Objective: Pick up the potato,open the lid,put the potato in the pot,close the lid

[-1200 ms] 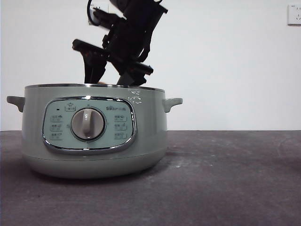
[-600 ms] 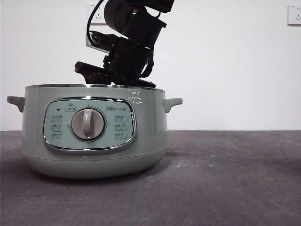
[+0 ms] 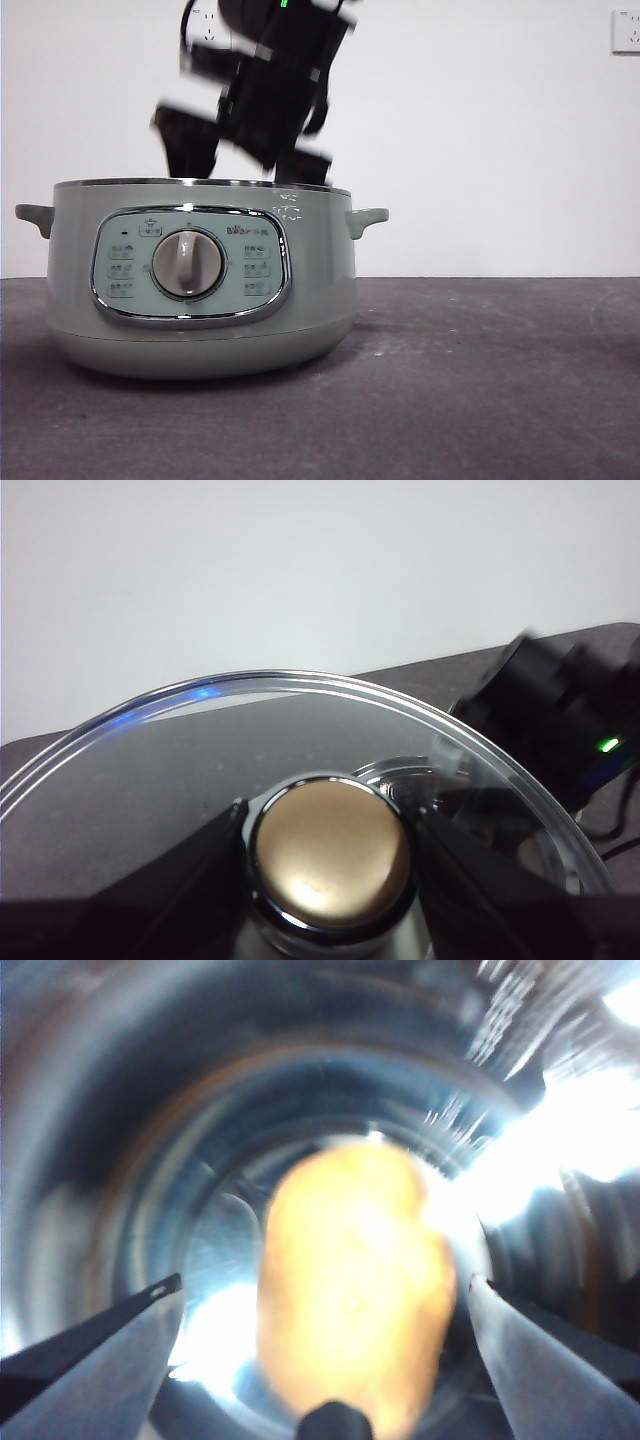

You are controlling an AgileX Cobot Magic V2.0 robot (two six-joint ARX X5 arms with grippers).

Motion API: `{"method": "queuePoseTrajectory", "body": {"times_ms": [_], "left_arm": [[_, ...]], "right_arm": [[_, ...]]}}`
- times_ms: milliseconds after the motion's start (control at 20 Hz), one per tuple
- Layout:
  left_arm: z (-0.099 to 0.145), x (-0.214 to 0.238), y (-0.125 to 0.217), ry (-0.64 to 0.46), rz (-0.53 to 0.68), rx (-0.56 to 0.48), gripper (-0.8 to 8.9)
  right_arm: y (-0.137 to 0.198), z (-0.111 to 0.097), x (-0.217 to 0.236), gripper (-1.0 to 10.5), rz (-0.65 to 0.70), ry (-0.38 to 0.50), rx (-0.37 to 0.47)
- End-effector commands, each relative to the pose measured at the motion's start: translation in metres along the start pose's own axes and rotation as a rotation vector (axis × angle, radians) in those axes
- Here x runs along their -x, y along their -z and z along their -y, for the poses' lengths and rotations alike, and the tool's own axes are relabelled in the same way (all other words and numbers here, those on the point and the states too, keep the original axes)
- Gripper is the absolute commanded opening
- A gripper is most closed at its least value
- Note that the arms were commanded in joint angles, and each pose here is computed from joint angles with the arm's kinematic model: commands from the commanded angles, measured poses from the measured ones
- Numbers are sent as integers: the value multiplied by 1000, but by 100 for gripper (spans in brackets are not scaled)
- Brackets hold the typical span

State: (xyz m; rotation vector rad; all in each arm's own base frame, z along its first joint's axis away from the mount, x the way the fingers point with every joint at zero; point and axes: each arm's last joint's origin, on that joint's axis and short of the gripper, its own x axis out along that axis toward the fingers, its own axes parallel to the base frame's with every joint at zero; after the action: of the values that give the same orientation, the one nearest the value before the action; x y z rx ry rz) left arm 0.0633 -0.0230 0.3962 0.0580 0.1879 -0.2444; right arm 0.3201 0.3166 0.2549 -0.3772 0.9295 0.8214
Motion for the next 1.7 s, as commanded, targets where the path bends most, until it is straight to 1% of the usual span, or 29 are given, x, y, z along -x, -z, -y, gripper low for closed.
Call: {"method": "queuePoseTrajectory", "body": {"times_ms": [50, 150, 300, 400, 550, 700, 850, 1150, 1300, 1500, 1700], "left_arm": [[1, -8, -9, -4, 45, 15, -9], [5, -27, -11, -3, 5, 8, -8], [12, -66, -13, 9, -53, -1, -8], [20, -99, -12, 77, -87, 21, -8], [31, -141, -8, 151, -118, 56, -8], [43, -180, 3, 198, -157, 93, -8], [57, -208, 17, 223, -197, 82, -8], [77, -229, 30, 262, -228, 61, -8], [81, -236, 36, 259, -246, 56, -8], [81, -244, 44, 213, -273, 46, -9], [81, -245, 47, 209, -300, 42, -9]], "right_arm": [[-7, -2, 46, 473, 78, 60, -2], [-8, -4, 90, 473, 128, 134, -3], [0, -3, 162, 472, 227, 202, -20], [9, -5, 205, 472, 301, 239, -30], [23, -9, 250, 472, 379, 295, -40], [39, -14, 283, 472, 429, 296, -42], [50, -17, 301, 472, 443, 298, -43], [58, -18, 306, 472, 411, 297, -50], [61, -18, 305, 472, 384, 296, -49], [61, -18, 304, 472, 374, 295, -49], [62, -18, 304, 472, 365, 295, -49]]}}
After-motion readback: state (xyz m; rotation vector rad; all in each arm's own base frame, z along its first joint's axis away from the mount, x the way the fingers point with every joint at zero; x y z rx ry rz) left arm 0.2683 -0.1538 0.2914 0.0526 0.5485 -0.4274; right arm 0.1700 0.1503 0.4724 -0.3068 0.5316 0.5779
